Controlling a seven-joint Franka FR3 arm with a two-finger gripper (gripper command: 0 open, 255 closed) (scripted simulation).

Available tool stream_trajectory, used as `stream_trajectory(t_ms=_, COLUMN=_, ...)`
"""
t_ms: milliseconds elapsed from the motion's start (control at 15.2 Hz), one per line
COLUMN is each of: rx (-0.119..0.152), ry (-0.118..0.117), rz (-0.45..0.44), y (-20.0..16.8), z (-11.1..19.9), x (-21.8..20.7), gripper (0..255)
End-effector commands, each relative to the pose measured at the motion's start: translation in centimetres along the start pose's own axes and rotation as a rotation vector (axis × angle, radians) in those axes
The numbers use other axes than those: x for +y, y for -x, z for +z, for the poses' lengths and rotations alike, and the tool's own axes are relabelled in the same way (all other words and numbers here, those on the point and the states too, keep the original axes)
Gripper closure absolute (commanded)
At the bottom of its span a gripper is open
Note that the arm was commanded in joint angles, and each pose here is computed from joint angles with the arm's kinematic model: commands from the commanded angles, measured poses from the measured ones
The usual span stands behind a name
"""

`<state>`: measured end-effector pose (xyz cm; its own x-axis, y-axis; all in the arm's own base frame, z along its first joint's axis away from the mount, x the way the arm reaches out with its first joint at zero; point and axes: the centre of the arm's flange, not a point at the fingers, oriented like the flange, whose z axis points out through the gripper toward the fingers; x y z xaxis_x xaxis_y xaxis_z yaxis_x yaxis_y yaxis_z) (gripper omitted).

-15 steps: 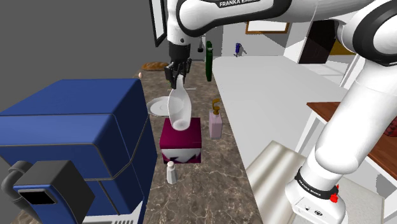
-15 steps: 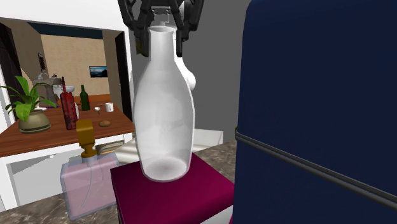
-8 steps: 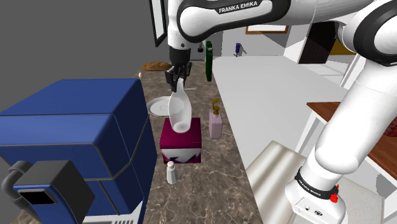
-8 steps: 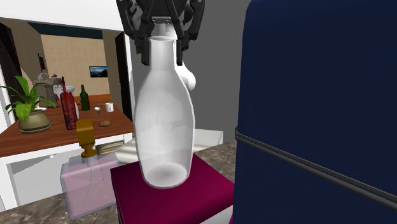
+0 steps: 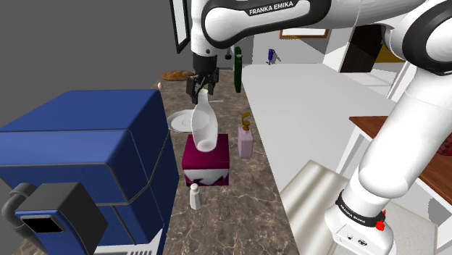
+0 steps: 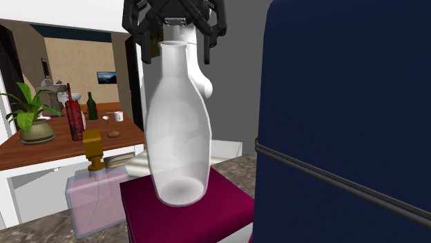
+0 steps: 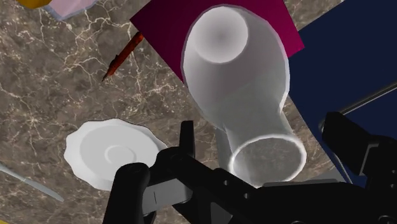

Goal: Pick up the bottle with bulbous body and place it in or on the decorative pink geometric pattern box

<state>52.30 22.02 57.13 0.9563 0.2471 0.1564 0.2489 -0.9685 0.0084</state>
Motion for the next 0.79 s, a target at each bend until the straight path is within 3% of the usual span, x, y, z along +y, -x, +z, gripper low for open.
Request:
stream_trajectory(t_ms=0, rx=0.000, ry=0.000, rz=0.000, y=0.0, z=-1.3, x=0.0, gripper=0)
stream_trajectory(t_ms=198, rx=0.000, ry=0.000, rz=0.000, y=0.0, z=-5.0, x=0.0, gripper=0)
stream_trajectory(t_ms=726, rx=0.000, ry=0.000, rz=0.000, y=0.0, z=-5.0, x=0.0, gripper=0)
